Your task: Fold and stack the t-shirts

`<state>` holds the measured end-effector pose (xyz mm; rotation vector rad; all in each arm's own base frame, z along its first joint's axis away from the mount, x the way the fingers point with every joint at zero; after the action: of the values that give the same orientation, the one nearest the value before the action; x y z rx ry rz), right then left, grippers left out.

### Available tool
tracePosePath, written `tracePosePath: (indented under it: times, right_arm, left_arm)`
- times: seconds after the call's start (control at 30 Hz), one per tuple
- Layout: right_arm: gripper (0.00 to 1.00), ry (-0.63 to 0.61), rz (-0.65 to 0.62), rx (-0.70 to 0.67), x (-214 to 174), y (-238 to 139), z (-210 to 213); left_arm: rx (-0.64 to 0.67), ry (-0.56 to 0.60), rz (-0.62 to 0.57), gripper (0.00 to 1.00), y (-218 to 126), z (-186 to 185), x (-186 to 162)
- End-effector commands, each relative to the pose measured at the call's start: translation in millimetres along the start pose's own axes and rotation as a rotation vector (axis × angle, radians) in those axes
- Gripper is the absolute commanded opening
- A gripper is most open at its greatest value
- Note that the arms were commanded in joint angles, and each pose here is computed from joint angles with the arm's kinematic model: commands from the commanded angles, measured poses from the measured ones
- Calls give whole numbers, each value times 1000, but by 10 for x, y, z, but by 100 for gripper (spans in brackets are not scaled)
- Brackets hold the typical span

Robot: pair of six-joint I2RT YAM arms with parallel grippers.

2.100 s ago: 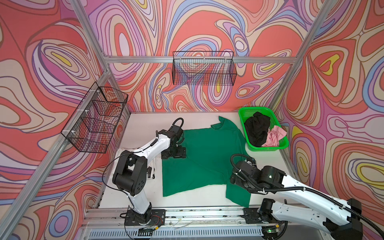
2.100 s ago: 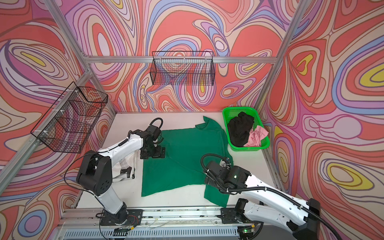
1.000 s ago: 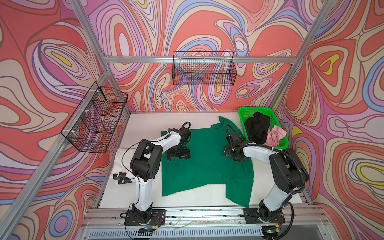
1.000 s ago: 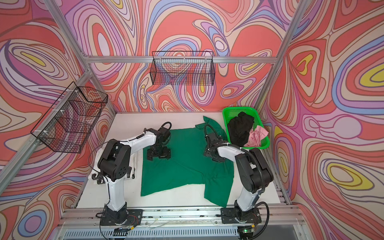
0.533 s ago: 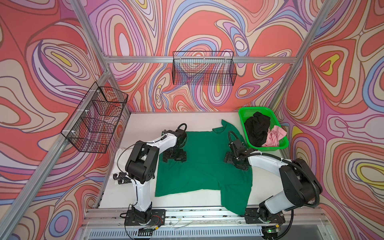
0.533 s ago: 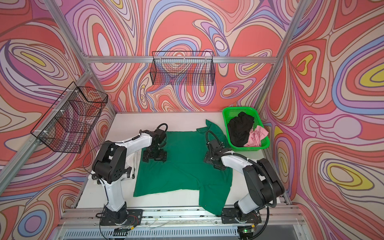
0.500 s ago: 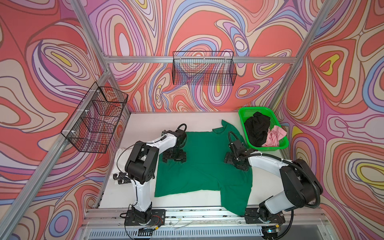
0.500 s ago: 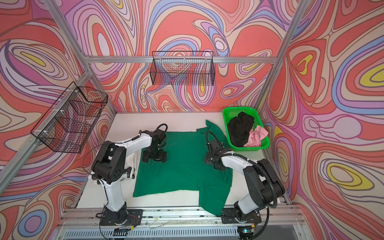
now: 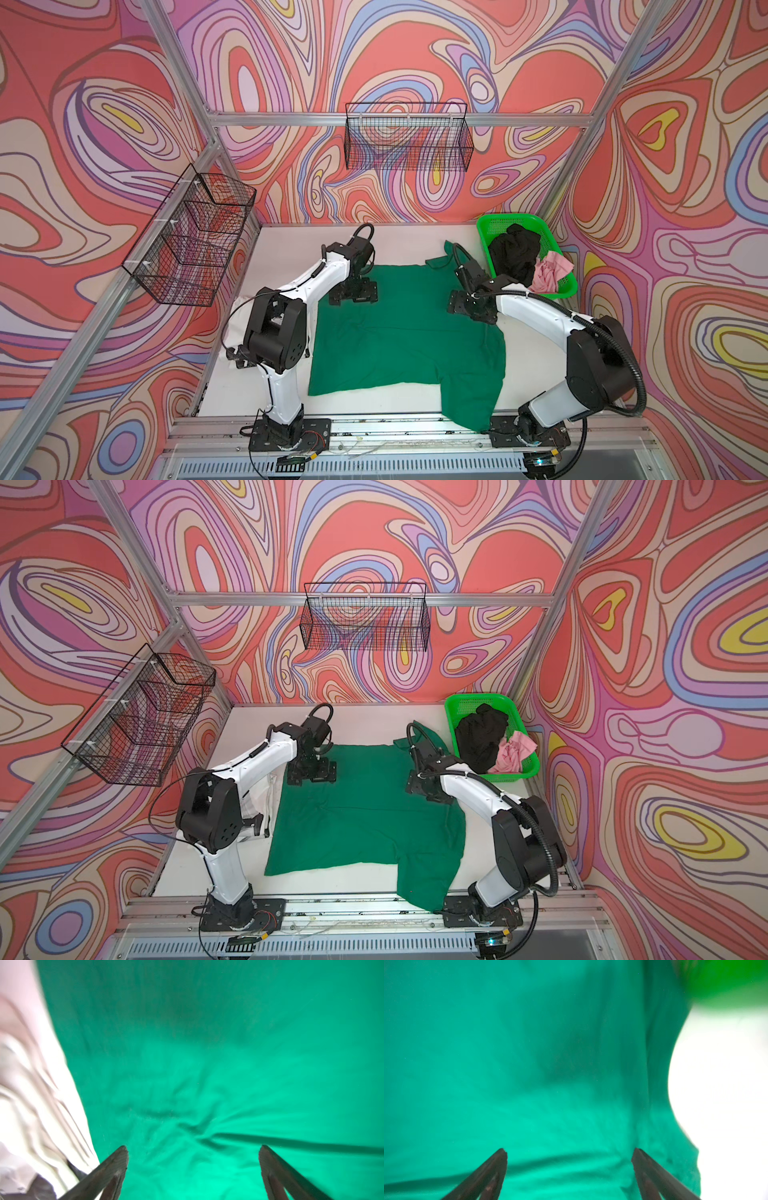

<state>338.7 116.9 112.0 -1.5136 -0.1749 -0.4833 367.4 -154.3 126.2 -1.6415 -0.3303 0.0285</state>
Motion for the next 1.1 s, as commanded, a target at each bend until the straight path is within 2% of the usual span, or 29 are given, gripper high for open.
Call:
tracePosePath:
  times: [0.0, 0.2, 0.3, 0.43, 0.6, 0.8, 1.07]
  right_arm:
    - [98, -19, -92, -22, 463, -120, 113]
    - [95, 14, -164, 102, 1064, 56, 626]
    - [93, 41, -198, 111, 1324, 243, 701]
    - [89, 83, -187, 121, 1627, 544, 617]
    - [85, 84, -232, 102, 1961, 815, 563]
    - [79, 78, -164, 93, 2049, 1251, 528]
    - [75, 60, -156, 87, 2057, 1375, 472]
  left_arm:
    - [-27, -108, -76, 100, -322, 103, 318]
    - [-133, -334, -65, 100, -112, 348, 801]
    - [-127, -405, -51, 100, 79, 461, 1028]
    - [-75, -433, -53, 99, 311, 597, 1288]
    - [0, -465, -57, 96, 536, 840, 1480]
    - [0, -488, -51, 90, 759, 872, 1641]
    - [5, -490, -8, 78, 1047, 826, 1740]
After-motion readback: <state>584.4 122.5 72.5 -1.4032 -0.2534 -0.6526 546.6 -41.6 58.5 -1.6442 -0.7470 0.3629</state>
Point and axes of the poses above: each gripper's point midway between its finger pads, its own y axis out along the fingers, its own z axis along the line the jaws close on, x = y × z, the point moved 1 cm from there along -y, back along the fingers, and after that the axes turned 6 degrees about -y, right-handed, at the moved point
